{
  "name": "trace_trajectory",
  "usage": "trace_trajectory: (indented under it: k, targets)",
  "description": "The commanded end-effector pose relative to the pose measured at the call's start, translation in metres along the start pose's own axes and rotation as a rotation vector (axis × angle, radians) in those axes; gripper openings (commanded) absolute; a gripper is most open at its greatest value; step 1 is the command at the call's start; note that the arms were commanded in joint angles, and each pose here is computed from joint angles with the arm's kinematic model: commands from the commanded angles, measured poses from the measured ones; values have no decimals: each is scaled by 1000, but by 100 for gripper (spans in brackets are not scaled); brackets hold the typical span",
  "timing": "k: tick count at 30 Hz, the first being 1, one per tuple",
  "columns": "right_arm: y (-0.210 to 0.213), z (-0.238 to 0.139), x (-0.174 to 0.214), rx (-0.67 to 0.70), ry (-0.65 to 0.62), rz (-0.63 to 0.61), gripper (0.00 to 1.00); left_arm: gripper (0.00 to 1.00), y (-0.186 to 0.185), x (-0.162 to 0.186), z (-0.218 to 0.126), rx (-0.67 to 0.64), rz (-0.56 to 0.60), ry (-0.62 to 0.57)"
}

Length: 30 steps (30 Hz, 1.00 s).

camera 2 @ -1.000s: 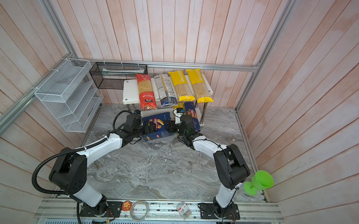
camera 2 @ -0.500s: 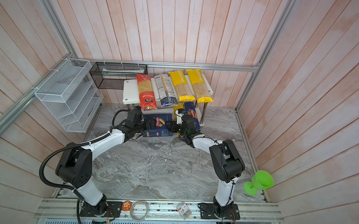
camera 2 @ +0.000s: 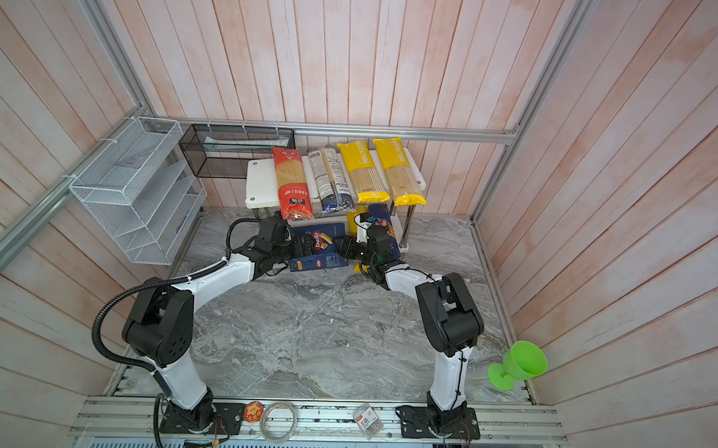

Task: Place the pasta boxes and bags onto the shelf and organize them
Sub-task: 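Lower the rigatoni box onto the lower shelf beside the yellow bag with both grippers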

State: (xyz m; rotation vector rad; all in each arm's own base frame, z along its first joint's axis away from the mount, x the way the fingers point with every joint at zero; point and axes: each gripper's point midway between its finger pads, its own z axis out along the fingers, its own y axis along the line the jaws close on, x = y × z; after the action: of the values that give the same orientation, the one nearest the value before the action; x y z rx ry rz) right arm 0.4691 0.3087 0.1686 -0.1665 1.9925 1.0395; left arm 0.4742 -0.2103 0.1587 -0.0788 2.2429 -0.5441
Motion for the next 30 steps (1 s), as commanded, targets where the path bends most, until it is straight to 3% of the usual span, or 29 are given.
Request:
trace_trajectory:
  k: [1,6,23,30]
  targets:
    - [47,6,-13,-149,-18,-71,56,99,-24,-44,-7,63,74,-135]
    - [43,5,-22,-90,-28,-103,57,100,8,-42,-9,-102,115,-144]
    - [27,-20,-34,37,-44,-174,62,100,37,-34,-28,-240,139,-140]
    - [34,-40,-17,21,10,-212,63,99,37,-34,-39,-246,153,-132]
